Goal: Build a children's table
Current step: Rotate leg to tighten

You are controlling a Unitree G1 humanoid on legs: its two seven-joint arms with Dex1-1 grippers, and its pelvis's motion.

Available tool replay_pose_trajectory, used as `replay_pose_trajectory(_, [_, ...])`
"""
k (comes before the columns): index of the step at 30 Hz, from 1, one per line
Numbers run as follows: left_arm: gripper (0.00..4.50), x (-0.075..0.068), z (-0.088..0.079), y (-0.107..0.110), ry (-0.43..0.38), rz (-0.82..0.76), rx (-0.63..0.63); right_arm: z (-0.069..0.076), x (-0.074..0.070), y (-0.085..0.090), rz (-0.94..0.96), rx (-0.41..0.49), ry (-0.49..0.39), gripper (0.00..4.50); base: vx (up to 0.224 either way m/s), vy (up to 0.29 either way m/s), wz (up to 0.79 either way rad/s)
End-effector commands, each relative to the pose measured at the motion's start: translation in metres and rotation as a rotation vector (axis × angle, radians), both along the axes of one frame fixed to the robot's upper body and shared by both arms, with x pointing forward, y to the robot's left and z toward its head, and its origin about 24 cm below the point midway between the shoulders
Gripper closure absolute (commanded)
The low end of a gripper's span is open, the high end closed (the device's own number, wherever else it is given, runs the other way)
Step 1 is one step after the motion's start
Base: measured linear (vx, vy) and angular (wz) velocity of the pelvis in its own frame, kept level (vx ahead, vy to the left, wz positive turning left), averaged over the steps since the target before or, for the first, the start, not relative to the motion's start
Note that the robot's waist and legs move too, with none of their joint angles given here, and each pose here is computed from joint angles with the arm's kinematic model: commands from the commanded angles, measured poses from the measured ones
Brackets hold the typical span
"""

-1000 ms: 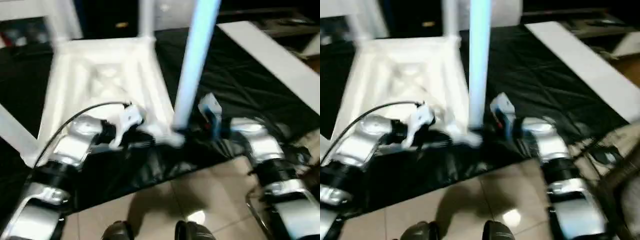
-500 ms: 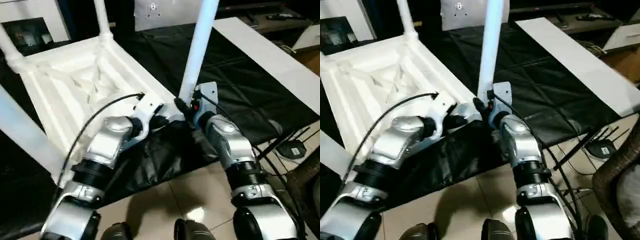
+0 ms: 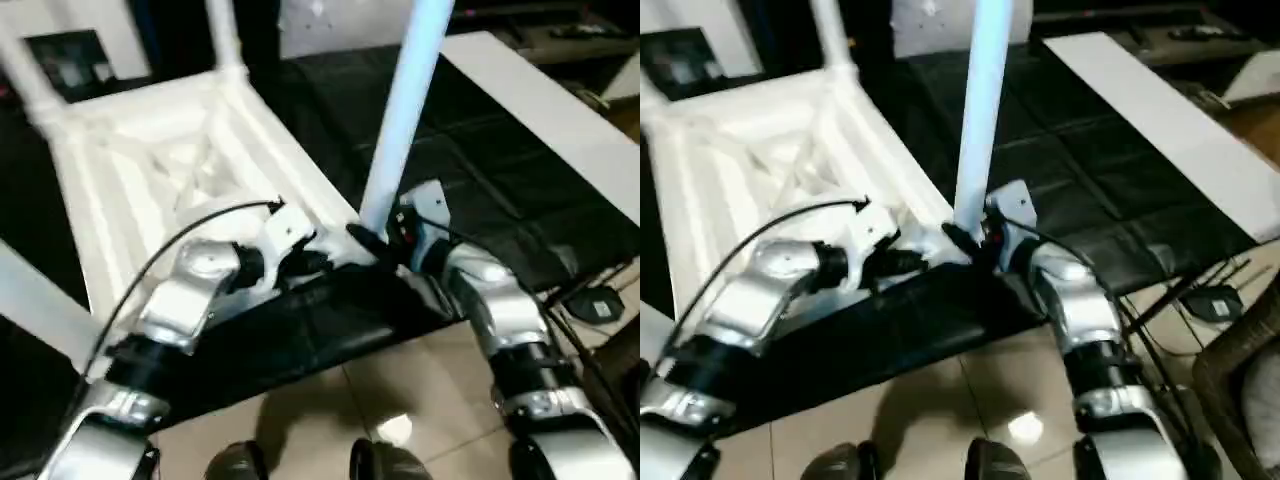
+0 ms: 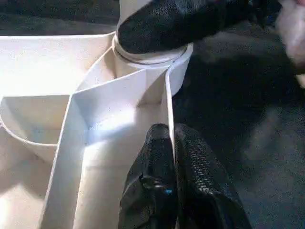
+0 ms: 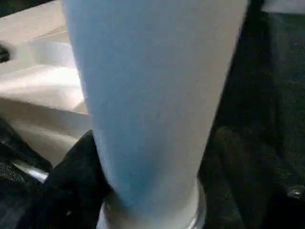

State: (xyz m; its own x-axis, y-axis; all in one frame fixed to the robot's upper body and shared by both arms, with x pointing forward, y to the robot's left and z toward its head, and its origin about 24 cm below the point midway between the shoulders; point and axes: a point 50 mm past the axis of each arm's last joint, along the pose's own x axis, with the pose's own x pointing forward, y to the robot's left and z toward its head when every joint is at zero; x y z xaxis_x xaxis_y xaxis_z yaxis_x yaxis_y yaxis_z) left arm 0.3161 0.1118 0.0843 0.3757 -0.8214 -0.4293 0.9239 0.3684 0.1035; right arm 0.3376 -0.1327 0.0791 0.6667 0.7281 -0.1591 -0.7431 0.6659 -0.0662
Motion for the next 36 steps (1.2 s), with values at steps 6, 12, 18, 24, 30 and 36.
replay_pose_trajectory(6, [4.5, -0.01, 0.004, 0.003, 0.009, -0.239, 0.002, 0.011, -0.01, -0.021, 0.264, -0.045, -0.02, 0.57, 0.0, 0.0, 0.0])
replay_pose_trajectory(12, [4.5, -0.01, 0.007, 0.012, 0.029, -0.356, 0.023, 0.014, -0.015, -0.025, 0.479, -0.062, 0.029, 0.95, 0.0, 0.0, 0.0])
replay_pose_trajectory(18, [4.5, -0.011, 0.007, 0.011, 0.04, -0.42, 0.032, 0.013, -0.015, -0.023, 0.595, -0.06, 0.093, 1.54, 0.0, 0.0, 0.0])
replay_pose_trajectory(24, [4.5, -0.009, 0.007, 0.012, 0.039, -0.437, 0.036, 0.013, -0.014, -0.022, 0.641, -0.05, 0.105, 2.17, 0.0, 0.0, 0.0])
replay_pose_trajectory(30, [4.5, -0.007, 0.007, 0.014, 0.039, -0.436, 0.043, 0.011, -0.016, -0.021, 0.679, -0.047, 0.123, 2.51, 0.0, 0.0, 0.0])
replay_pose_trajectory(36, [4.5, -0.005, 0.007, 0.015, 0.035, -0.406, 0.03, 0.008, -0.02, -0.02, 0.69, -0.019, 0.135, 2.57, 0.0, 0.0, 0.0])
